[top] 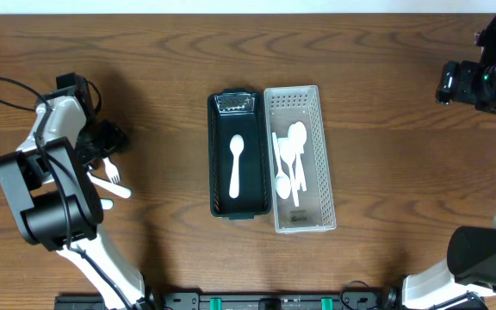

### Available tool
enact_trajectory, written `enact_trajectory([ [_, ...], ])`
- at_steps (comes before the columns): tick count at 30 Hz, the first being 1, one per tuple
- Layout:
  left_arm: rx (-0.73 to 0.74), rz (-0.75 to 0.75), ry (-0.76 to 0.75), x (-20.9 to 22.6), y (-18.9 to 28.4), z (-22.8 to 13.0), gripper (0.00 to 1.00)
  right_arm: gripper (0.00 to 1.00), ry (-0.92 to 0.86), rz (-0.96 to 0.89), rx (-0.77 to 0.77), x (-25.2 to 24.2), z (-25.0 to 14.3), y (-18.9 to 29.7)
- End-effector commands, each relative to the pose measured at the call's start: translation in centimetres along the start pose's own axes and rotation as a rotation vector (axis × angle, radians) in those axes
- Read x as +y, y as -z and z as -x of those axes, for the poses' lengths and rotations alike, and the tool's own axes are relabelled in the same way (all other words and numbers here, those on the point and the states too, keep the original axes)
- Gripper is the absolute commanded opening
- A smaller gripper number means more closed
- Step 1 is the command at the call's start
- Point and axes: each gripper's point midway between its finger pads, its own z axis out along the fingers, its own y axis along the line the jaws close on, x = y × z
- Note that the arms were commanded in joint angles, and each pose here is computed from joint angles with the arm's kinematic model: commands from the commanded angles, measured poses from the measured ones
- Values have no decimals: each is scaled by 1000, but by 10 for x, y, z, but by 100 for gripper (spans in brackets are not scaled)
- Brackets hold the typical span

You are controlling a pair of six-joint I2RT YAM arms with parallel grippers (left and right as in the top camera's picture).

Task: Pack container
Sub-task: 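Move the left gripper back and grasp a white fork, then carry the fork with the left gripper and drop it into the black basket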

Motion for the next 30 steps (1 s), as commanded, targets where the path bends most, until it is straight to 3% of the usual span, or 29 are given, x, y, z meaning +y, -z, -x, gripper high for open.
enact_trajectory([
  [1, 11, 9, -26, 2, -9, 0, 78, 90, 13, -4, 0, -1, 0, 1],
  [6, 16, 11, -26, 1, -12, 0, 76, 90, 13, -4, 0, -1, 0, 1],
  [12, 33, 18, -27, 3, -12, -4, 44, 90, 13, -4, 4, -1, -1, 1],
  [23, 40, 21, -27, 4, -12, -6, 18, 91, 12, -9, 11, -2, -3, 1],
  [26, 35, 19, -28, 3, -10, -5, 5, 91, 13, -23, 14, -5, -4, 1],
  [30, 12, 10, -43, -2, 7, -6, 6, 91, 13, -23, 14, -5, -4, 1],
])
